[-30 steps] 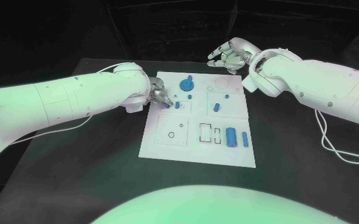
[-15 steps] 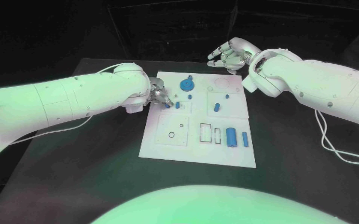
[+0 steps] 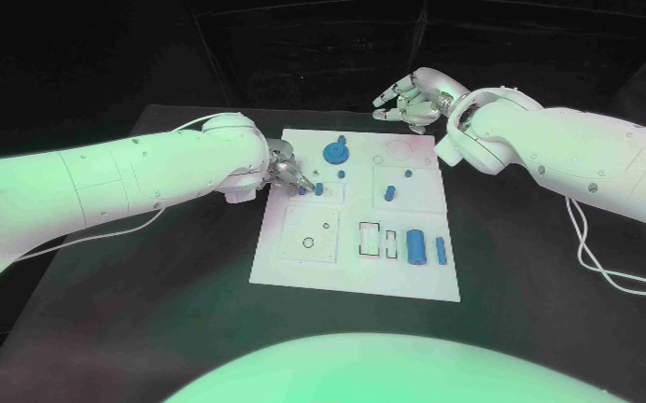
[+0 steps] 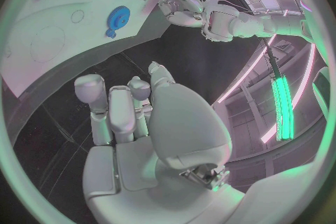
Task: Assemble the parts on the task board
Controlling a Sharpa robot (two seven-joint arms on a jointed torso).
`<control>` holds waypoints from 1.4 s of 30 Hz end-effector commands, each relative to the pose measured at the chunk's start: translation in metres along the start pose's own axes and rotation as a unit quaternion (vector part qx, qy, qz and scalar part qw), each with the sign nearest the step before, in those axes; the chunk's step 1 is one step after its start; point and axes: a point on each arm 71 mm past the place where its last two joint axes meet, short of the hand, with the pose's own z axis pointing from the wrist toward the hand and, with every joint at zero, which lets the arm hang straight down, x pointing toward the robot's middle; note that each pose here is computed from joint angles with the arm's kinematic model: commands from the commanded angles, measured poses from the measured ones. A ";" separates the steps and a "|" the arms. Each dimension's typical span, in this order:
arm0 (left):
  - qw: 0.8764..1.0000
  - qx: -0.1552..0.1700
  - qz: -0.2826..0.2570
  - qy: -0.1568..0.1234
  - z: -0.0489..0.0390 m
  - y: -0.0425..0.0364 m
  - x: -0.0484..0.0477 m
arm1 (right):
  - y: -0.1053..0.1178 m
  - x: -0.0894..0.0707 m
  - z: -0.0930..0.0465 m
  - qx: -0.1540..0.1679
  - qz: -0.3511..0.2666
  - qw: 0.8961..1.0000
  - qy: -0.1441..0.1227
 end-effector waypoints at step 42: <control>0.923 0.337 -0.001 -0.184 -0.0158 -0.0473 -0.0324 | 0.004 0.002 0.002 -0.008 0.002 1.000 0.004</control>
